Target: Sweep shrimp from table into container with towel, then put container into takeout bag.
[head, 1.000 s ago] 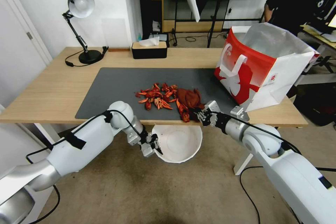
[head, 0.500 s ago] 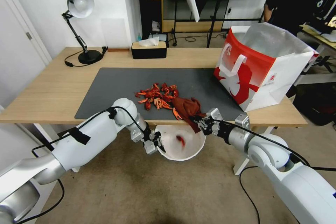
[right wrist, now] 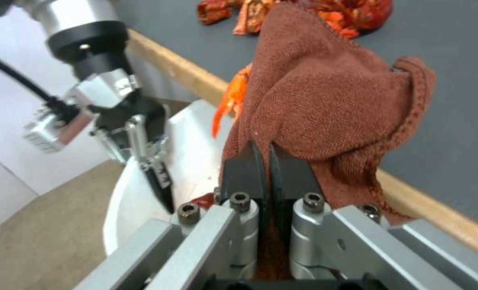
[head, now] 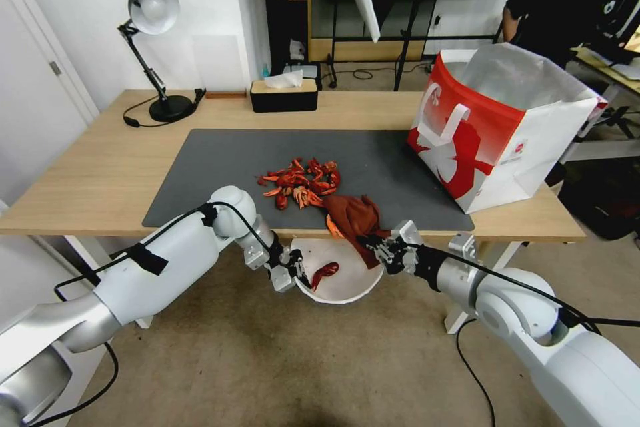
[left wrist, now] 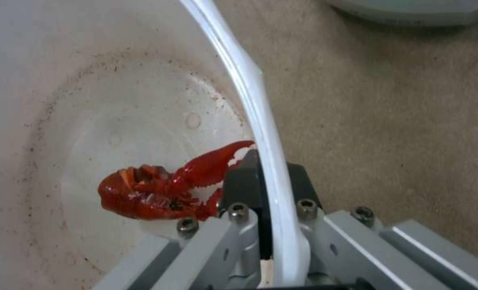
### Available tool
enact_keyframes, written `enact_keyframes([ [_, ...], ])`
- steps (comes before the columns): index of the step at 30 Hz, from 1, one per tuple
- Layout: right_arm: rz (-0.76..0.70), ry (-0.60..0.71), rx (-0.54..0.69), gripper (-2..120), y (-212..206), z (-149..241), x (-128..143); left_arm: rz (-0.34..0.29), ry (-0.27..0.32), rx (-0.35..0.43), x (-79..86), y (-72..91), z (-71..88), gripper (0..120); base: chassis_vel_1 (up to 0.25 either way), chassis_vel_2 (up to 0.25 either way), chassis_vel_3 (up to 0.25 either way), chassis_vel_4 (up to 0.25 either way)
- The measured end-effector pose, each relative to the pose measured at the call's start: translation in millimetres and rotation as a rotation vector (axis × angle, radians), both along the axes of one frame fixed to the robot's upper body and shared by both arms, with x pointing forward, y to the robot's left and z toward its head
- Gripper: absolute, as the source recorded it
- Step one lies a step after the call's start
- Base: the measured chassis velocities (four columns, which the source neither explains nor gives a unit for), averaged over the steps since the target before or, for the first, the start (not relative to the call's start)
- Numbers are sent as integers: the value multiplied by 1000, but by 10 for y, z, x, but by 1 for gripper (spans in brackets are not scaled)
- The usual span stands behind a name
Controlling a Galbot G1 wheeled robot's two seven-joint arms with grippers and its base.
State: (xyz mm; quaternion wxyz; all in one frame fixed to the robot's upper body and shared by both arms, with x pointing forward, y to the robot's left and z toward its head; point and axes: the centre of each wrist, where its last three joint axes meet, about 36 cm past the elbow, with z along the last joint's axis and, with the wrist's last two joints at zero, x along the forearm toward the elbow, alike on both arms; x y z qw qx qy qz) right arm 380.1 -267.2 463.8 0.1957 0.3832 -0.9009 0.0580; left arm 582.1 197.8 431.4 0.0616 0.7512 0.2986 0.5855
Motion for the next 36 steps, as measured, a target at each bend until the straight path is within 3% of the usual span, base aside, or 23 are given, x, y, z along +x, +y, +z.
enact_keyframes([
  [21,29,15,55,0,113,25,-249,13,4,-1,-67,135,-17,0,0,0,0,0],
  [29,16,-95,116,0,87,394,-35,19,12,4,-111,188,-66,0,0,0,0,0],
  [36,-25,-182,162,0,-29,709,319,36,19,4,-150,300,-112,0,0,0,0,0],
])
